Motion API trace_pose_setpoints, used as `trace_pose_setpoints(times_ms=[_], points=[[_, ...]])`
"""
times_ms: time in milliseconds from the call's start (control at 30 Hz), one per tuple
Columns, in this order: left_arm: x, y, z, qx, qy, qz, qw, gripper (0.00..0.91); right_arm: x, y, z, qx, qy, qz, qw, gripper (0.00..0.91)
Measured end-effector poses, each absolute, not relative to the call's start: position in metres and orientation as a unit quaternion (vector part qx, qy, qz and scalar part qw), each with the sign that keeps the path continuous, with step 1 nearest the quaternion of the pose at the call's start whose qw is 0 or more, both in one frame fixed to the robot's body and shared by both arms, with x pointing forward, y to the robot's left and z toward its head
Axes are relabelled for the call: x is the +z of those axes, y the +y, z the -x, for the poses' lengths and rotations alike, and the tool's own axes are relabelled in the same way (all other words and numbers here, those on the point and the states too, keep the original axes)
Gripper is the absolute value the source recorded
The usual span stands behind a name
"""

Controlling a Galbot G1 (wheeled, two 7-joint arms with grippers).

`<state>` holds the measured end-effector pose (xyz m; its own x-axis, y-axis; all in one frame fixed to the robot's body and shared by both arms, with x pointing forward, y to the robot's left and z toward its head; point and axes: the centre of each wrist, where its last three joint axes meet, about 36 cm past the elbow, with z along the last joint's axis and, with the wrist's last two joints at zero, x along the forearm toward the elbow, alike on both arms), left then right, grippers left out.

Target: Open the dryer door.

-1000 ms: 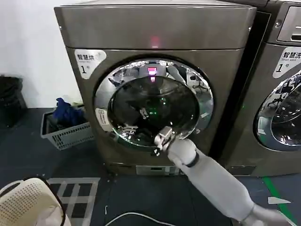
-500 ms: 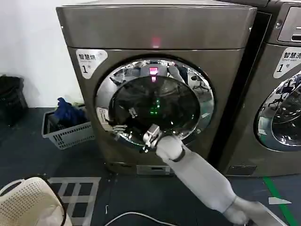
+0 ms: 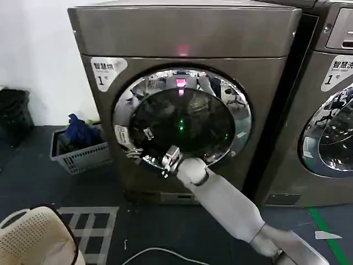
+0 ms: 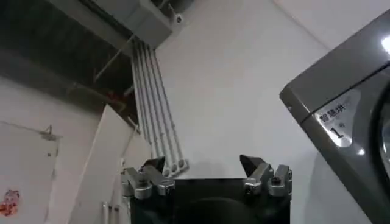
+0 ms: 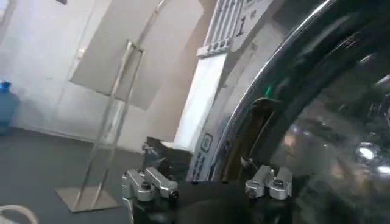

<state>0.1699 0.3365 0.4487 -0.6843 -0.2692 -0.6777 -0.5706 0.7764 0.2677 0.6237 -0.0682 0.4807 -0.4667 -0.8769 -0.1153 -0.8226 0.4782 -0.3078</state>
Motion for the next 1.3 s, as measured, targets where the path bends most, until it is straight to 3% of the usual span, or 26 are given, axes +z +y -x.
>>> trace_pose_setpoints(times_ms=[800, 1300], points=[[0.445, 0.338, -0.170, 0.243, 0.888, 0.233, 0.313, 0.907, 0.474, -0.104, -0.635, -0.100, 0.720, 0.665, 0.169, 0.907], [0.449, 0.398, -0.191, 0.251, 0.924, 0.160, 0.239, 0.907, 0.490, -0.155, -0.593, -0.100, 0.637, 0.743, 0.178, 0.907]])
